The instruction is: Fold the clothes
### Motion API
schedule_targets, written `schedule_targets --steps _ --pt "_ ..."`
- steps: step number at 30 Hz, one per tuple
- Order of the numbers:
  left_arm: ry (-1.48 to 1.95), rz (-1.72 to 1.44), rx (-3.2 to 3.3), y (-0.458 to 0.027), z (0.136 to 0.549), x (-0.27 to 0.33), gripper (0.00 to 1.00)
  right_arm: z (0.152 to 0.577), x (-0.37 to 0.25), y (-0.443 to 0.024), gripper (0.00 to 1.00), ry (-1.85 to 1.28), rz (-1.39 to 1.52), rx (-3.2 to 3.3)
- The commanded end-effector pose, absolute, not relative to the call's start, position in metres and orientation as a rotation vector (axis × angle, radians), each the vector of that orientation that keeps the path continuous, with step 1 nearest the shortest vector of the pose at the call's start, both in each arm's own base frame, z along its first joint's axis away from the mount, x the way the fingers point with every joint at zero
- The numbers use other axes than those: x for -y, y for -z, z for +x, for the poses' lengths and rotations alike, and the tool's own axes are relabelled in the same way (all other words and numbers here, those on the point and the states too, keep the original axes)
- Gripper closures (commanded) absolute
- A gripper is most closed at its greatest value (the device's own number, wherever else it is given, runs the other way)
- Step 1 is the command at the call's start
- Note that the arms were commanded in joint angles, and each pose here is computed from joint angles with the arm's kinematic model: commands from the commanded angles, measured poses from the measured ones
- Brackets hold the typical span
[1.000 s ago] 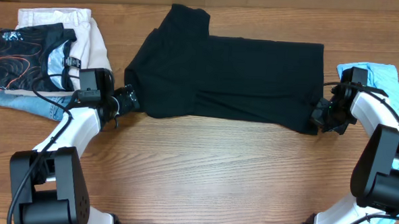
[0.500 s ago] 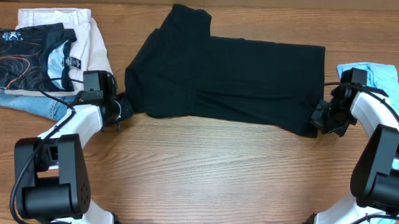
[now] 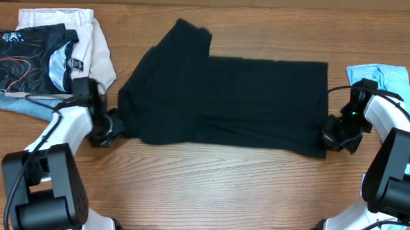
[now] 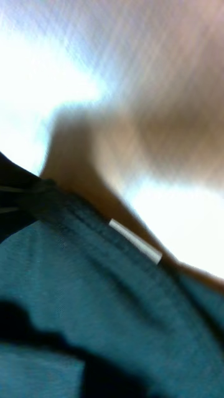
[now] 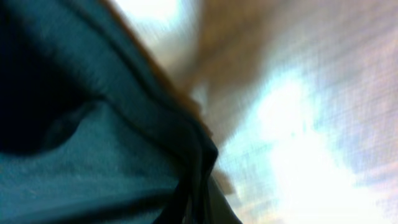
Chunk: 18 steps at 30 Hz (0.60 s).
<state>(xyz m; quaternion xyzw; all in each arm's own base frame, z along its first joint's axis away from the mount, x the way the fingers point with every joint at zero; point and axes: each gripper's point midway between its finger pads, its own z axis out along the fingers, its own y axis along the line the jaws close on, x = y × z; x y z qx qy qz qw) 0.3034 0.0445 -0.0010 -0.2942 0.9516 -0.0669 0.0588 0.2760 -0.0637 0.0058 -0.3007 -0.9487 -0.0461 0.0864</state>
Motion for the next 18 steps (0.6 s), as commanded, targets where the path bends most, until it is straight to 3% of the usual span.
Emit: schedule_targets --steps 1,6,11,18 --pt "-0.021 -1.128 -2.906 0.009 0.259 -0.090 0.96 0.264 0.073 -0.009 0.96 0.088 -0.978 2.761" --pt "-0.010 -1.267 -2.911 -0.006 0.230 -0.103 0.96 0.254 0.073 -0.011 0.96 0.084 -0.980 2.719" --pt "0.121 -1.237 -2.928 -0.013 0.230 -0.089 0.96 0.266 0.077 -0.012 0.95 0.091 -0.988 2.763" --pt "0.326 -1.197 -2.916 -0.018 0.240 -0.068 0.86 0.268 0.073 -0.016 0.80 0.124 -0.982 2.759"
